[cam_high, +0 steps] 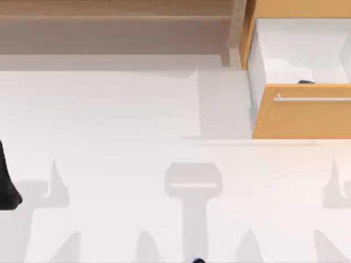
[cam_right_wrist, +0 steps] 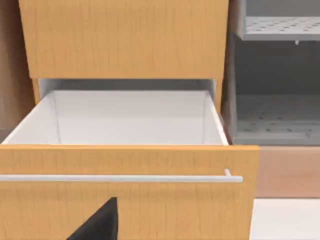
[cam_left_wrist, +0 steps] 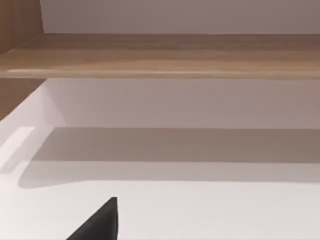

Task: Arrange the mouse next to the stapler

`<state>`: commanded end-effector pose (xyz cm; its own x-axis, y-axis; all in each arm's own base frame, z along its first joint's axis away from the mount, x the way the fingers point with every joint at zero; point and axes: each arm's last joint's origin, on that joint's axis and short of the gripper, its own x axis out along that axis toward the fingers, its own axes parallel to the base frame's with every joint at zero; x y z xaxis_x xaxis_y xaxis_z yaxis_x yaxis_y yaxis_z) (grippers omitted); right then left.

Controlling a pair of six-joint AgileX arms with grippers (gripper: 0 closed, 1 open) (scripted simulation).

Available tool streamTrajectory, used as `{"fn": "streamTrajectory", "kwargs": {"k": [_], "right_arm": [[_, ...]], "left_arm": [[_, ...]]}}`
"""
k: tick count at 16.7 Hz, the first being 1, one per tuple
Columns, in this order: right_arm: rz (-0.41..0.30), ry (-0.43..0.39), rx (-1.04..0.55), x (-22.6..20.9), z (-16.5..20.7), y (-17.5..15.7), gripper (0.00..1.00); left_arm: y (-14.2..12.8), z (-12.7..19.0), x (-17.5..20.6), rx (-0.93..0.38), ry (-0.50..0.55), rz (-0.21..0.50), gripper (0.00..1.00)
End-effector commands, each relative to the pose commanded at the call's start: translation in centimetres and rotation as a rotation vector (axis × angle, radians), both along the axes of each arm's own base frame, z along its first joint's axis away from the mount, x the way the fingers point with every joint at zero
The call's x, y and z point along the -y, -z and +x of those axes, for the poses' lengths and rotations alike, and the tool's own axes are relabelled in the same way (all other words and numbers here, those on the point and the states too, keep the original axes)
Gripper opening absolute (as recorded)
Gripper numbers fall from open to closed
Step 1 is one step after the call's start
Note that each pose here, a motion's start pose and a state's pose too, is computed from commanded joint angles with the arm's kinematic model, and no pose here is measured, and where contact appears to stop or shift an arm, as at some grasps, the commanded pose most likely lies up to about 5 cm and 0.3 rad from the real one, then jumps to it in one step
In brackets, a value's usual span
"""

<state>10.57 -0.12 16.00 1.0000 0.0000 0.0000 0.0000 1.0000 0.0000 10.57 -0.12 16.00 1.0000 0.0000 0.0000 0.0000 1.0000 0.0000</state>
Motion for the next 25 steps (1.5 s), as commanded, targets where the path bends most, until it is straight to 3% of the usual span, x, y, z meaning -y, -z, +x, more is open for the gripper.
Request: {"fn": "streamTrajectory", "kwargs": {"k": [6,12,15,18,22,25], "right_arm": [[0.029,-0.013,-0.083,-0.1,0.1,-1.7,1.00],[0.113,-0.054,-0.400,-1.0,3.6,-9.4,1.00],[0.147,-0.058,-0.628,-2.1,9.2,-13.0,1.00],[0.169,-0.038,-0.861,-3.7,16.9,-14.1,1.00],[0.184,0.021,-1.110,-5.9,26.5,-11.8,1.00],[0.192,0.084,-1.253,-7.0,31.6,-8.6,1.00]], "left_arm": [[0.0,0.0,0.0,0.000,0.000,0.000,1.00],[0.0,0.0,0.0,0.000,0.000,0.000,1.00],[0.0,0.0,0.0,0.000,0.000,0.000,1.00],[0.0,0.0,0.0,0.000,0.000,0.000,1.00],[0.0,0.0,0.0,0.000,0.000,0.000,1.00],[0.0,0.0,0.0,0.000,0.000,0.000,1.00]]}}
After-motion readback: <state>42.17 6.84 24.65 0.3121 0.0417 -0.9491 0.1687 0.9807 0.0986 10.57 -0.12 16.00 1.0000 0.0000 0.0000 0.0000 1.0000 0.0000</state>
